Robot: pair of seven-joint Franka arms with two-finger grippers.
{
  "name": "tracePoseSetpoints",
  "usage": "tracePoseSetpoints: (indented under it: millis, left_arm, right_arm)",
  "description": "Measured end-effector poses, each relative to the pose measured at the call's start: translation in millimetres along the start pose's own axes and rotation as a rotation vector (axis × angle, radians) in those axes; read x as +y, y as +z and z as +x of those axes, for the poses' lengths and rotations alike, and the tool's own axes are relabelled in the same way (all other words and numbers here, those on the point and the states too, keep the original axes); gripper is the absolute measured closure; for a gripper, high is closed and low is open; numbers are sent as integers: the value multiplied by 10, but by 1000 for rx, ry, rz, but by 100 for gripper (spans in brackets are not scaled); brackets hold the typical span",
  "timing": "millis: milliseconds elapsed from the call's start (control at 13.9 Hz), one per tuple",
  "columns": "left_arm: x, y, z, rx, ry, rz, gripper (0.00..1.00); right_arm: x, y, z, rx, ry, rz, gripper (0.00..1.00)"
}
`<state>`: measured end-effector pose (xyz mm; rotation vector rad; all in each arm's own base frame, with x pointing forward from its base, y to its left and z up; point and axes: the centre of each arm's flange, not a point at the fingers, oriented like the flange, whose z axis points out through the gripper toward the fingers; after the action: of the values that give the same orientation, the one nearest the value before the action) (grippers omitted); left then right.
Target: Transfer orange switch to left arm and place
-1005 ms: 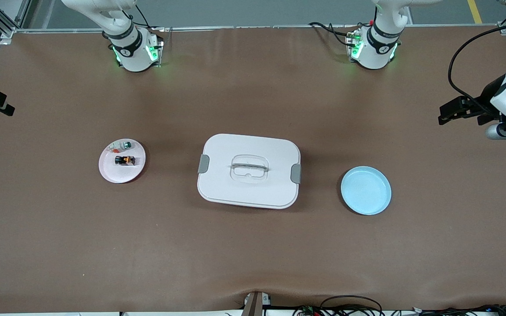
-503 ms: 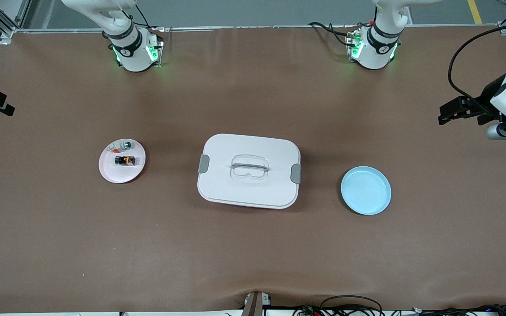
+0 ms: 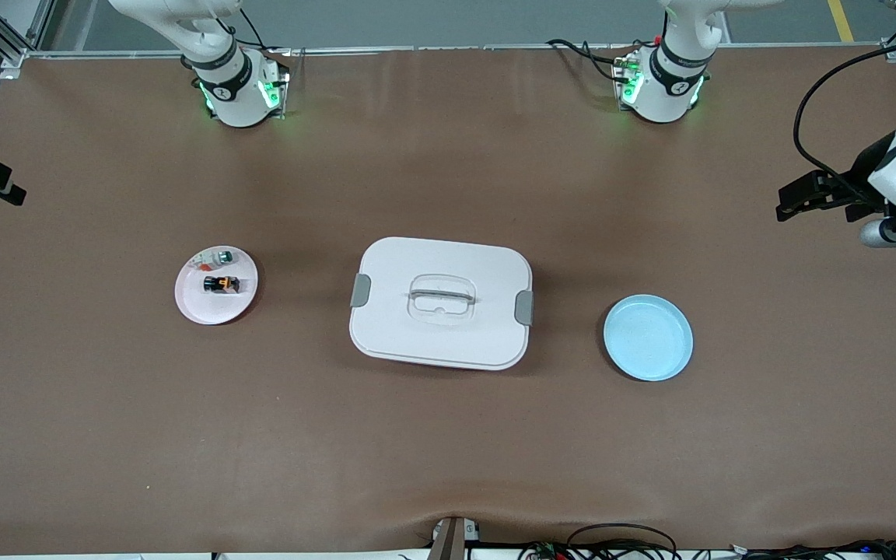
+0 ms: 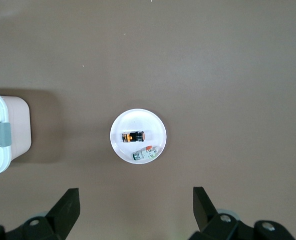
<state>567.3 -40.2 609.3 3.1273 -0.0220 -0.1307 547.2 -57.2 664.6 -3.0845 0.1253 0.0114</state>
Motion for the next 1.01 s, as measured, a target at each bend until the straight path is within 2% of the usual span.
tracePoseSetpoints:
  millis: [1005]
  left_arm:
    - [0,0,0,0,0,0,0]
  right_arm:
    - [31,-4,-3,0,6,-1,0]
